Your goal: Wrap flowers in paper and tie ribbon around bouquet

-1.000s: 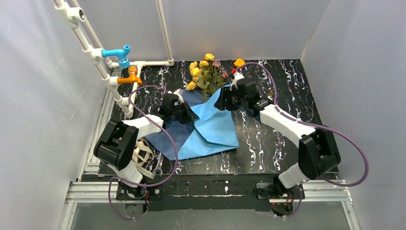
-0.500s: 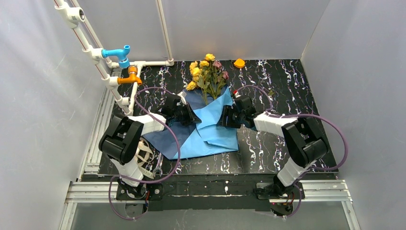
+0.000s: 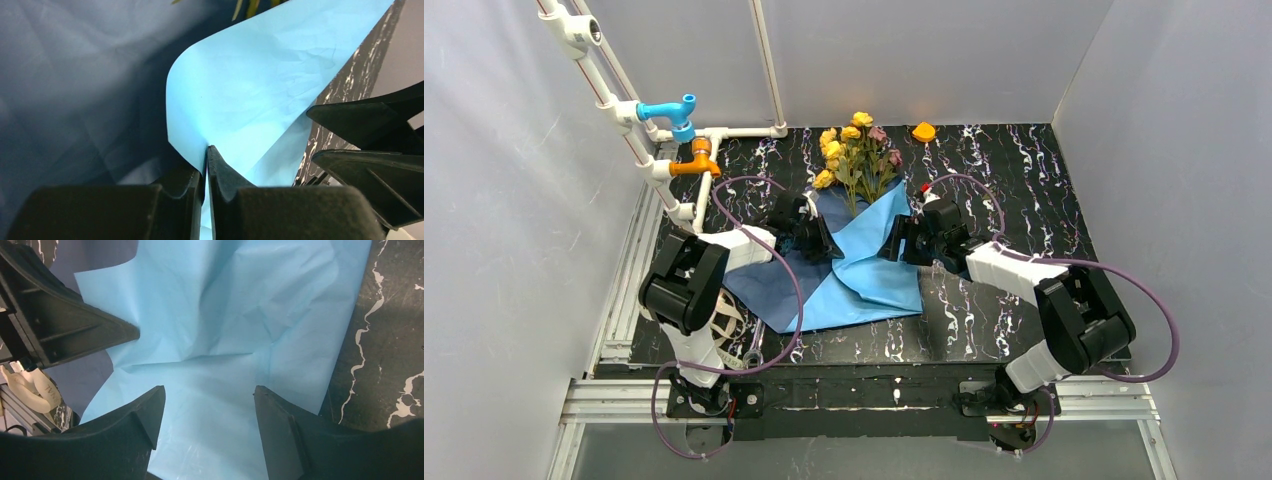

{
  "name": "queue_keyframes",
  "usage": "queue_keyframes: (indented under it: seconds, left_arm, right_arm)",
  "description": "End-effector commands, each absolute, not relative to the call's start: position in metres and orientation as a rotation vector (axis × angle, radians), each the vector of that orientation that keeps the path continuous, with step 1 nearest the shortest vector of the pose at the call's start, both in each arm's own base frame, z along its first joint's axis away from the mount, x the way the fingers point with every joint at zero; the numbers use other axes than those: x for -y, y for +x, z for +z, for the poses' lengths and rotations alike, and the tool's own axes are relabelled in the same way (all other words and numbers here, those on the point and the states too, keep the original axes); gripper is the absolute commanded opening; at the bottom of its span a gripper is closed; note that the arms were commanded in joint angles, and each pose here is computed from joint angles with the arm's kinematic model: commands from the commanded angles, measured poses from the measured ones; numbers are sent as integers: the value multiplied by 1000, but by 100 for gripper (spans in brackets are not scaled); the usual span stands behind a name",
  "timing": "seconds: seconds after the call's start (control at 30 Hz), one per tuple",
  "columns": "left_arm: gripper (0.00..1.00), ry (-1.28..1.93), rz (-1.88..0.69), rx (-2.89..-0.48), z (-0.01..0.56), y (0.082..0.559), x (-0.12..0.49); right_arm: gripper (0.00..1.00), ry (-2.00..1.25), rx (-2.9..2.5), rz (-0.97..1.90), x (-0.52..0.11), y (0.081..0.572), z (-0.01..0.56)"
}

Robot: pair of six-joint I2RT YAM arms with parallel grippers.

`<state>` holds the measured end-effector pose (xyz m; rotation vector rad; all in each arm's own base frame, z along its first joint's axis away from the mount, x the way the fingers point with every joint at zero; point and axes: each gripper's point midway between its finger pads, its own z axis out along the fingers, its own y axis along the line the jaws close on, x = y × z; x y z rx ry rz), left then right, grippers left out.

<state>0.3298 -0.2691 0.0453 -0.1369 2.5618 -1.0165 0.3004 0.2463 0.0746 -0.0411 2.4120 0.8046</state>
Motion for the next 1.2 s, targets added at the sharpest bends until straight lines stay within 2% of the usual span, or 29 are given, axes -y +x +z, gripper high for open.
queue_keyframes:
  seconds: [0.0, 0.2, 0.33, 0.43, 0.67, 0.8, 0.97, 1.17]
  left_arm:
    - [9, -95, -934, -2553, 72, 332, 259]
    - [26, -56, -802, -2579, 94, 326, 242]
    - [36, 38, -538, -2565, 127, 316, 226]
    - [38, 104, -407, -2524, 151, 305, 226]
    - [38, 220, -476, -2464, 172, 266, 275]
    - [48, 276, -479, -2395, 186, 251, 297]
    - [47, 293, -504, -2350, 186, 248, 309]
    - [21, 385, -697, -2358, 151, 244, 351]
  right_arm:
    - [73, -13, -2424, 785, -244, 300, 53]
    - [71, 35, -2477, 754, -243, 288, 29]
    - [71, 54, -2495, 722, -241, 288, 27]
    - [71, 65, -2508, 714, -241, 286, 25]
    - [71, 70, -2513, 711, -239, 285, 27]
    - [71, 67, -2523, 718, -241, 284, 27]
    - [71, 69, -2528, 710, -240, 284, 28]
    - [71, 69, -2518, 702, -240, 287, 37]
